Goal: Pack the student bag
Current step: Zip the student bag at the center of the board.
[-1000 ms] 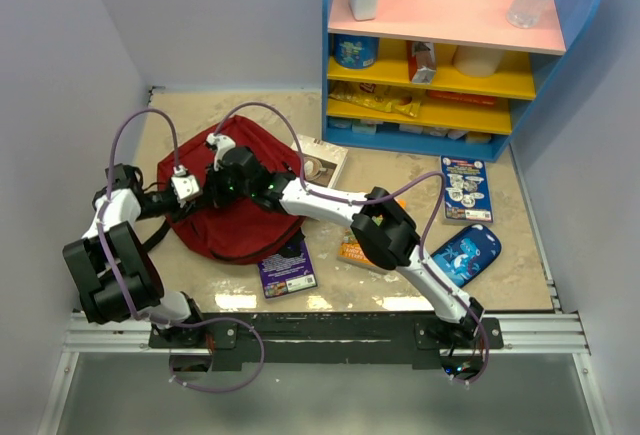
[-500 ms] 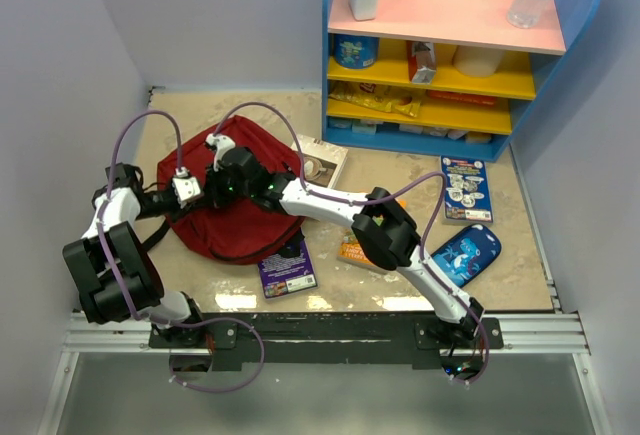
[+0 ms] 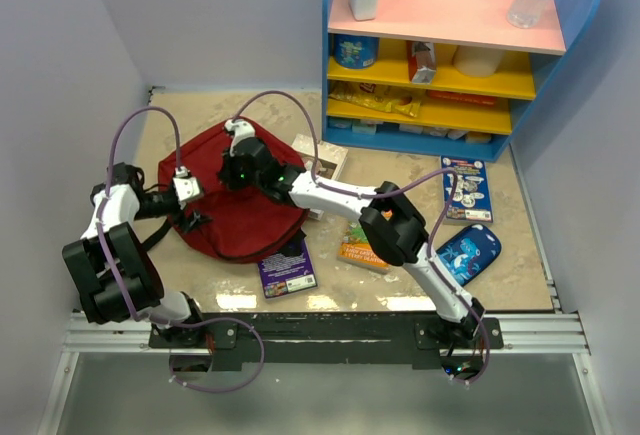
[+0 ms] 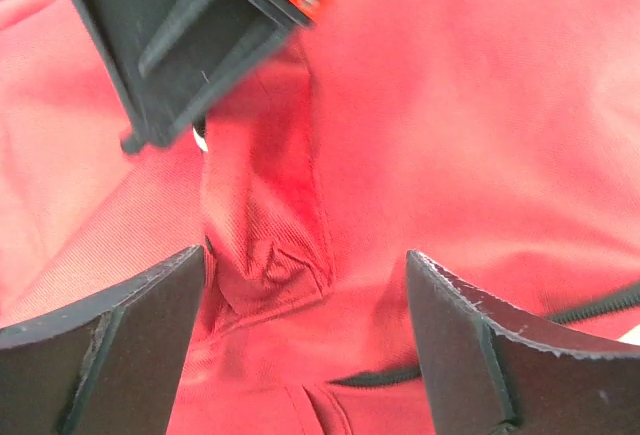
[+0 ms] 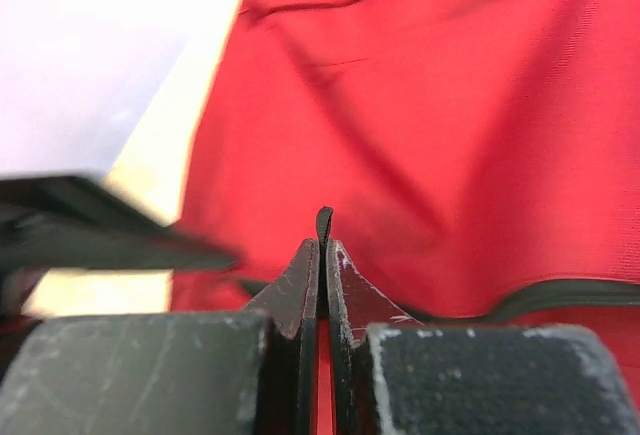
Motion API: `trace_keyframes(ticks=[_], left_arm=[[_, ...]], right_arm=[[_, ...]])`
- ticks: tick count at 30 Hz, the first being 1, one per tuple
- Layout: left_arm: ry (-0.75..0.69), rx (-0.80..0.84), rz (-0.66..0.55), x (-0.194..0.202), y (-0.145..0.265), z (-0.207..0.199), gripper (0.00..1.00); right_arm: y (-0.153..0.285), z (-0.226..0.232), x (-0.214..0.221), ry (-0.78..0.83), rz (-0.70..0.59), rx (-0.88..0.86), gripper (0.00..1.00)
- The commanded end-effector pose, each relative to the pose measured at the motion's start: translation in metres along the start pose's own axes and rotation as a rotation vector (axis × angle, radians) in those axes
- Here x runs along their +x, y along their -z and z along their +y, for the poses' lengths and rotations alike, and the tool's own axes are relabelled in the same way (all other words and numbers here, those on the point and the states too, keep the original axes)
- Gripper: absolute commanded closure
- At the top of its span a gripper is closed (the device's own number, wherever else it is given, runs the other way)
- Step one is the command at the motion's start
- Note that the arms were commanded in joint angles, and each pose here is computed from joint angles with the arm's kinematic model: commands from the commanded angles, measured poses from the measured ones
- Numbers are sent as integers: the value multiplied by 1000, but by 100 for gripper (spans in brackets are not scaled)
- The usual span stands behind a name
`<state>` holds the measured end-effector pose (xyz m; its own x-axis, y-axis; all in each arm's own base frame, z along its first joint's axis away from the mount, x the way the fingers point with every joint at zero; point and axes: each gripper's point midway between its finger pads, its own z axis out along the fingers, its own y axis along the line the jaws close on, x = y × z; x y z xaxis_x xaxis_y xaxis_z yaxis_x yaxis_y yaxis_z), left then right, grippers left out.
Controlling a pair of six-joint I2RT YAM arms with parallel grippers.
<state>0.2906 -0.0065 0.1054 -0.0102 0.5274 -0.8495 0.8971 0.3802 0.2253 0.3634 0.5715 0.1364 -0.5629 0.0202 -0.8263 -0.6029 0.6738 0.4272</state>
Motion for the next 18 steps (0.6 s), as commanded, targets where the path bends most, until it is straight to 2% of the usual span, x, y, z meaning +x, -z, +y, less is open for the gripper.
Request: trace_keyframes(ticks=[1, 3, 6, 12, 15, 18], left_arm=[[24, -9, -65, -18, 2, -1, 16], [24, -7, -69, -17, 1, -2, 23], [36, -3, -88, -18, -1, 0, 26], [48, -17, -138, -34, -4, 19, 20], [41, 3, -145, -39, -12, 20, 9], [32, -1, -128, -37, -19, 23, 14]], right_arm=[[21, -15, -69, -21, -168, 48, 100], [21, -16, -65, -30, -162, 45, 100], [21, -12, -64, -37, -158, 24, 100], [22, 1, -62, -58, -153, -32, 100], [23, 14, -62, -59, -151, -64, 100], [25, 25, -60, -51, -148, -83, 100]])
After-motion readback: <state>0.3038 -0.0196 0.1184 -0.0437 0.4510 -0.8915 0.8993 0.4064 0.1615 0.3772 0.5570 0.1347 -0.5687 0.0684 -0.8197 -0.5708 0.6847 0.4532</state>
